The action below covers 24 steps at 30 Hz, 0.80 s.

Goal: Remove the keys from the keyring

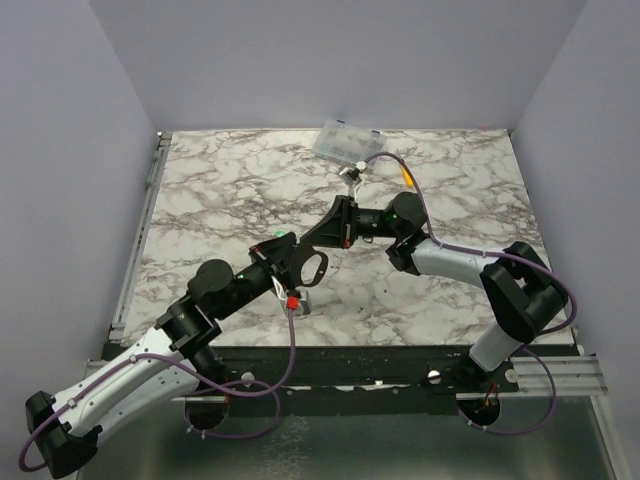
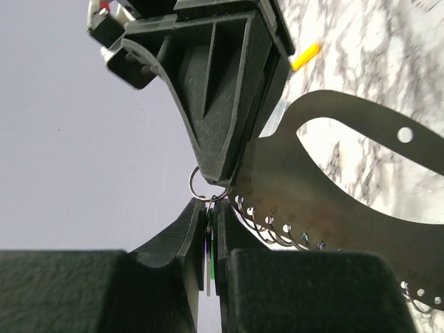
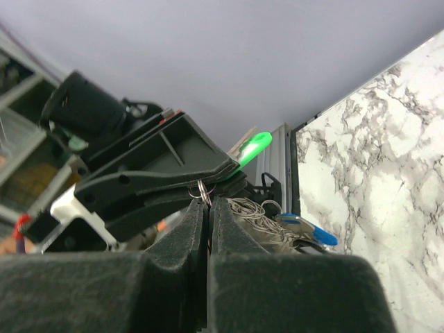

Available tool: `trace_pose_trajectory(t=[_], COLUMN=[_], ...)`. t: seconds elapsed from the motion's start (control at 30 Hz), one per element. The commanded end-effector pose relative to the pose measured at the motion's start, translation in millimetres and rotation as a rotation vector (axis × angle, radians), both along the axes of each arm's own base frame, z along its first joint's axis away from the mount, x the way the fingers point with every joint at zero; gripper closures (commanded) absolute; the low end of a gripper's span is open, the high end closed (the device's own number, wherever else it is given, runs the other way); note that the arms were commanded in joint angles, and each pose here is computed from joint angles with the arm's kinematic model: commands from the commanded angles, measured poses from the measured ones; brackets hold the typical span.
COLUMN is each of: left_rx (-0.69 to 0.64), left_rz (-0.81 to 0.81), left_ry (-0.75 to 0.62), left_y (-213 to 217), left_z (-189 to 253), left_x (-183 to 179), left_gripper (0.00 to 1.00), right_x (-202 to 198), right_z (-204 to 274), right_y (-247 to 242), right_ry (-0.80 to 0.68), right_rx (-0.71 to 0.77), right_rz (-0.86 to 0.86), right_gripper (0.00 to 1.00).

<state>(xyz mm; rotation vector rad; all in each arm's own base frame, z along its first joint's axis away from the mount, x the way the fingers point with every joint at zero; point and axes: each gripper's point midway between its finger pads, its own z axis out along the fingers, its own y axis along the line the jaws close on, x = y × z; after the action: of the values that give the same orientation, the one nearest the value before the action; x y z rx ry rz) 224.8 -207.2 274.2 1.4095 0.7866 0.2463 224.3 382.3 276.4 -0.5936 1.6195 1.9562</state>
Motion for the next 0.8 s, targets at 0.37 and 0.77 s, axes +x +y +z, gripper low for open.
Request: trace_pose_trajectory(t=[0.37,0.77], left_rx=[0.050,0.078], left_rz=[-0.210,-0.182], left_ry=[0.206,0.216], left_y=[-15.1,-7.6], left_z=[-26.4,-34.0], left_x=[-44.8,-44.5], left_gripper=[0.74,0.75], right_x=[-24.8,-26.2], right_z=[46.4,50.8], right_y=[-8.9,-9.2], right_ry=[-0.412,-0.414], right_rx=[0.084,0.097], right_rz=[0.119,0.124], right_gripper=[0.99,0.99])
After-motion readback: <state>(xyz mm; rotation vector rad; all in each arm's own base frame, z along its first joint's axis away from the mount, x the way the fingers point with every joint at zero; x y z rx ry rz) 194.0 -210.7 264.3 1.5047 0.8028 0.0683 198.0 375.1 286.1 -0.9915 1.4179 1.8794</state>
